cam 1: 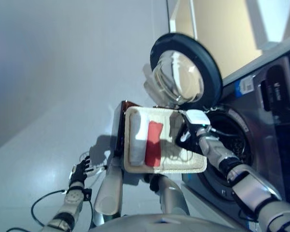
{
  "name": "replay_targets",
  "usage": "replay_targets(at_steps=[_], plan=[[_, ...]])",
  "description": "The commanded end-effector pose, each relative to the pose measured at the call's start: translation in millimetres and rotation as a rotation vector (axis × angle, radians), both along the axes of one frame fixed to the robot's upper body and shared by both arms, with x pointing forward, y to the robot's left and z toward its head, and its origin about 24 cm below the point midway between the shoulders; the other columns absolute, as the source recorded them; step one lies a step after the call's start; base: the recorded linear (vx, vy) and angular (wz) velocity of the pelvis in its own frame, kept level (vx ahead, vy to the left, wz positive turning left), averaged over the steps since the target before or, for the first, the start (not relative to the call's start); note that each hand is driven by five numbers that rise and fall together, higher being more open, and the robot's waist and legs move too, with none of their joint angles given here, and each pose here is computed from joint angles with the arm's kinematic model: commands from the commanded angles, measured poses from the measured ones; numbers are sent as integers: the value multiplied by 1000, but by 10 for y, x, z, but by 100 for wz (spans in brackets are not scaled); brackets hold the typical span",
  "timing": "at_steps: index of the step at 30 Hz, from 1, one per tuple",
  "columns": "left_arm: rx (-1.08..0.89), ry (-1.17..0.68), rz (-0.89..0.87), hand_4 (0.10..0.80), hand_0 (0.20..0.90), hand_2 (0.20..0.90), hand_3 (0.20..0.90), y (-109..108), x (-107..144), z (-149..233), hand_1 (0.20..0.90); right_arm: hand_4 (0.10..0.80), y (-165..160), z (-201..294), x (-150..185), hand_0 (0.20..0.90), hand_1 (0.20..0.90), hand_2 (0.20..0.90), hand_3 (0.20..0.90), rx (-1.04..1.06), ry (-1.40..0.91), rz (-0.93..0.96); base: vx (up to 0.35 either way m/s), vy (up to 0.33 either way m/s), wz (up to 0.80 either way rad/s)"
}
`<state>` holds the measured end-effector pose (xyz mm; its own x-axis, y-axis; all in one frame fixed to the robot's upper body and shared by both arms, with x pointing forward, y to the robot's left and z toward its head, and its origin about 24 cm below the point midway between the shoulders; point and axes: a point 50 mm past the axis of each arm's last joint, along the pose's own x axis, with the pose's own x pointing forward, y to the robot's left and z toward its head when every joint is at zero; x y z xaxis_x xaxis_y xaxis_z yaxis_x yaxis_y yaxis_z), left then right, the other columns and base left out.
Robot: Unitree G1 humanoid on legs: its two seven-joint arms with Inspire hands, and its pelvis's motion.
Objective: Pick up the clothes and place them into the washing machine
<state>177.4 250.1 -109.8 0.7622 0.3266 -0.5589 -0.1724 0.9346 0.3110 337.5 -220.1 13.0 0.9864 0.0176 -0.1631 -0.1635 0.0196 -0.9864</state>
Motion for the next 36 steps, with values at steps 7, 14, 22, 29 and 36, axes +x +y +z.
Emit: replay_targets(at_steps=[7,14,22,29,36], plan=[[2,-123,100,800,900,900,900,89,152,147,900,800,-551,870,336,900,900,900,900,-285,-288,-107,-66,-20,0],[-3,-162,122,800,900,900,900,111,168,195,900,800,-764,1065,342,900,900,900,900,-356,-312,-167,-7,-25,-1],[3,-164,162,800,900,900,900,193,137,204,900,800,-709,879,308,900,900,900,900,-347,-258,-159,-5,-84,-4],[-3,-133,182,800,900,900,900,222,36,147,900,800,-399,641,305,900,900,900,900,-254,-220,-65,23,-92,-13],[3,-111,202,800,900,900,900,276,-15,122,900,800,-110,339,223,900,900,900,900,-174,-142,16,4,-81,-10]])
